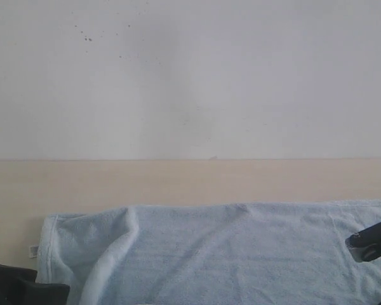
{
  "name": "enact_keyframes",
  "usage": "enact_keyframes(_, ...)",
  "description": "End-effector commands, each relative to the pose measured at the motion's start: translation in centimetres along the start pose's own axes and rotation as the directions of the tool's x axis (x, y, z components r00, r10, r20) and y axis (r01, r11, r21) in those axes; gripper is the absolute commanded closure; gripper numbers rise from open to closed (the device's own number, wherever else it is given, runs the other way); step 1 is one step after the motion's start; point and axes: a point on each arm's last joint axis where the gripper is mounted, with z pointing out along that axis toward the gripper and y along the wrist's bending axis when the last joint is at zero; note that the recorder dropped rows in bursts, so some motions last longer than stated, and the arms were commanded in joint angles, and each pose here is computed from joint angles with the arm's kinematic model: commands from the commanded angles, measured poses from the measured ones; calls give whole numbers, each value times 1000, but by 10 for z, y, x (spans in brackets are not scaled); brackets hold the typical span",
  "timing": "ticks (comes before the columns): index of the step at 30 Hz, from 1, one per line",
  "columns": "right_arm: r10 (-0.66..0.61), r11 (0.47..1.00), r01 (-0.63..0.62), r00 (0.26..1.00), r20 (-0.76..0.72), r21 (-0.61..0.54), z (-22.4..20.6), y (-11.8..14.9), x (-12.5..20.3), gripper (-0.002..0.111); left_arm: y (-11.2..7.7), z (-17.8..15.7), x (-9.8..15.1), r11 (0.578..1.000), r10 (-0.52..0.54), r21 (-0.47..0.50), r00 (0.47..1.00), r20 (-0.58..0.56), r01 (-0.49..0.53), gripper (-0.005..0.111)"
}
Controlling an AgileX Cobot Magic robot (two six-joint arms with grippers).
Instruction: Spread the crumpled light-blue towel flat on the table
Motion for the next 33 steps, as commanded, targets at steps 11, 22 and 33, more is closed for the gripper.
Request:
enact_keyframes(11, 147, 987, -125, 959, 242, -103, -65, -12, -33, 47, 2, -6, -32, 998, -39, -38, 993, 108, 44, 44)
enact_keyframes(22, -13, 788, 214, 943, 332, -577, -64, 45, -48, 48, 10, 23, -16, 997, 51, -59, 998, -44, -53, 45)
enact_keyframes(33, 30, 799, 186, 938, 347, -572, -60, 45, -54, 89, 14, 49, 5, 999, 11, -31, 980, -197, -18, 103)
